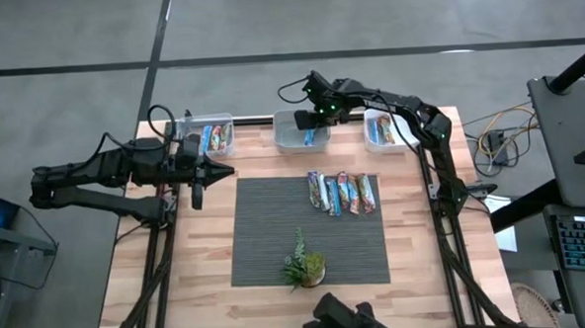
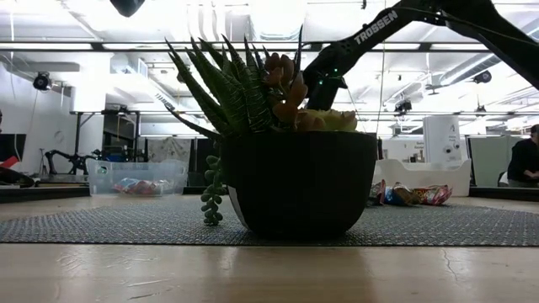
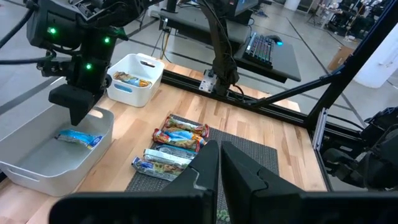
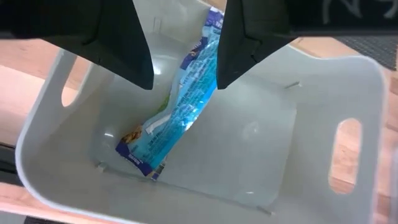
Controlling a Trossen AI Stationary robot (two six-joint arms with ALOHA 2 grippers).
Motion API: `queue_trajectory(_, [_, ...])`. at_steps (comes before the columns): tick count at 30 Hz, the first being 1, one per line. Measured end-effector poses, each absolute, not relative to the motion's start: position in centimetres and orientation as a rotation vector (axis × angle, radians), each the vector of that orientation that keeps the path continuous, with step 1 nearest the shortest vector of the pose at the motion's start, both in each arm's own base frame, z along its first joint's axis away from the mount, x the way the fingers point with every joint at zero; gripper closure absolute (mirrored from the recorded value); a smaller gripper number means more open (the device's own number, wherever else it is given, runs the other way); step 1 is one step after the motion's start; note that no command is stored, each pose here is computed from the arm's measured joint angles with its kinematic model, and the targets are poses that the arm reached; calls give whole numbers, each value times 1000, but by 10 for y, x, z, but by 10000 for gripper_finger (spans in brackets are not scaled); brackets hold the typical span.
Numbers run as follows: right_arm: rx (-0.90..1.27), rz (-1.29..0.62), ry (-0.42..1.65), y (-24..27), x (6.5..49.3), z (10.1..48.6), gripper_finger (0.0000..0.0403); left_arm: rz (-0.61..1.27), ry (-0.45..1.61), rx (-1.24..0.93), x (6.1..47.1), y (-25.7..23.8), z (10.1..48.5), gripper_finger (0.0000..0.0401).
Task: Pick and place Granola Bars by type
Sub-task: Put the red granola bar into the transparent bin
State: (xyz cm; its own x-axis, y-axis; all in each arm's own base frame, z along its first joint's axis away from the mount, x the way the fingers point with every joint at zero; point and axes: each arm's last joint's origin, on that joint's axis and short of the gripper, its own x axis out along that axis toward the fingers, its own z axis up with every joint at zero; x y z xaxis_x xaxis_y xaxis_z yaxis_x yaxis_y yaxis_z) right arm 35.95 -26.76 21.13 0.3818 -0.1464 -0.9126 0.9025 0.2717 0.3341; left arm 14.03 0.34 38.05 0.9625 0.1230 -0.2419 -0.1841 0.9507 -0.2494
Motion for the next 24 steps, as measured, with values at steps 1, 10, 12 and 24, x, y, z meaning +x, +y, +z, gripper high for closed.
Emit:
queue_trajectory(1, [1045, -847, 900, -267, 359, 214, 239, 158, 226, -274, 140, 3, 380, 401])
queue_trajectory(10, [993, -744, 851, -254, 355, 250, 270, 158, 226, -274, 140, 3, 380, 401])
queue_trajectory(12, [969, -720, 826, -248, 353, 264, 280, 158, 226, -274, 140, 3, 380, 401])
queue_trajectory(24, [782, -589, 682, -207, 334, 341, 355, 157, 223, -273, 140, 3, 381, 401])
